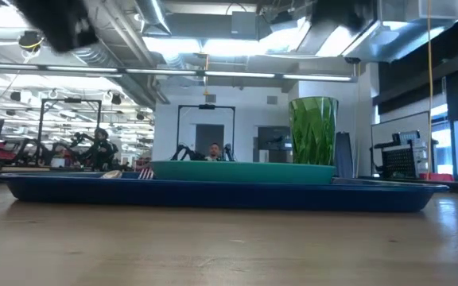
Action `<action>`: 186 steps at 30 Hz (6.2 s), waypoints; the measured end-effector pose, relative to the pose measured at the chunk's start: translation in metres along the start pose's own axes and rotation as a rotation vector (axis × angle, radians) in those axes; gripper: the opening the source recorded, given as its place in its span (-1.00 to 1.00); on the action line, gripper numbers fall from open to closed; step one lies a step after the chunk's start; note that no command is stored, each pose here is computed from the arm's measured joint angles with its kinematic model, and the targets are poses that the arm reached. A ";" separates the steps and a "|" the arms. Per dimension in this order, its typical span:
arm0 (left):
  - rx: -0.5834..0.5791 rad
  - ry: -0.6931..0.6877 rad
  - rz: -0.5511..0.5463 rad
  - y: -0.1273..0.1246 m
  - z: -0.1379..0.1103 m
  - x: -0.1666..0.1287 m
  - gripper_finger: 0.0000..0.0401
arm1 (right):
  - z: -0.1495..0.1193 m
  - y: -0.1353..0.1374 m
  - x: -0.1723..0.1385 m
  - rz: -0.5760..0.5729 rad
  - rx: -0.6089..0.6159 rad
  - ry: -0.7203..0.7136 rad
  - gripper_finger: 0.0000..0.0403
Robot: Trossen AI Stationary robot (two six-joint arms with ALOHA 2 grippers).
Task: Pick and place plate/cup/fork/spoon on tray
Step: Adjust the blue serving tray, then return to Home Position
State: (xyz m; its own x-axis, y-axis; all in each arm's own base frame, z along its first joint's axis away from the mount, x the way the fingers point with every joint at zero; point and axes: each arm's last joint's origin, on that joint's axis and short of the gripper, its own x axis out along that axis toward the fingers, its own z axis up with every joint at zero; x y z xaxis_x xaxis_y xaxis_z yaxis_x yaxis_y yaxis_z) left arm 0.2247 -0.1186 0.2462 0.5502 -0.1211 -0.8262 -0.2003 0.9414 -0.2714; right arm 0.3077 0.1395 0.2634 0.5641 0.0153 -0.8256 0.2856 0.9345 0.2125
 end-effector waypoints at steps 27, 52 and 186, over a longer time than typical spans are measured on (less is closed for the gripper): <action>0.187 -0.811 -0.216 0.096 -0.039 -0.234 -1.00 | -0.010 -0.077 -0.227 0.177 -0.347 -0.418 -0.98; 0.154 -1.028 -0.176 0.188 -0.126 -0.267 -1.00 | -0.123 -0.191 -0.231 0.316 -0.182 -0.874 -0.99; 0.441 -1.045 -0.103 0.125 -0.121 -0.024 -1.00 | -0.180 -0.179 -0.047 0.434 -0.501 -0.963 -0.94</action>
State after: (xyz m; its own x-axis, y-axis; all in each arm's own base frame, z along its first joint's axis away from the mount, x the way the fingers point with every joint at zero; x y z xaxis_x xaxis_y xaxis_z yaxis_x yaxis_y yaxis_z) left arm 0.0885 -0.0357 0.1721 0.9951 -0.0775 0.0614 0.0742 0.9958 0.0541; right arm 0.0905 0.0357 0.1702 0.9549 0.2927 0.0491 -0.2916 0.9561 -0.0278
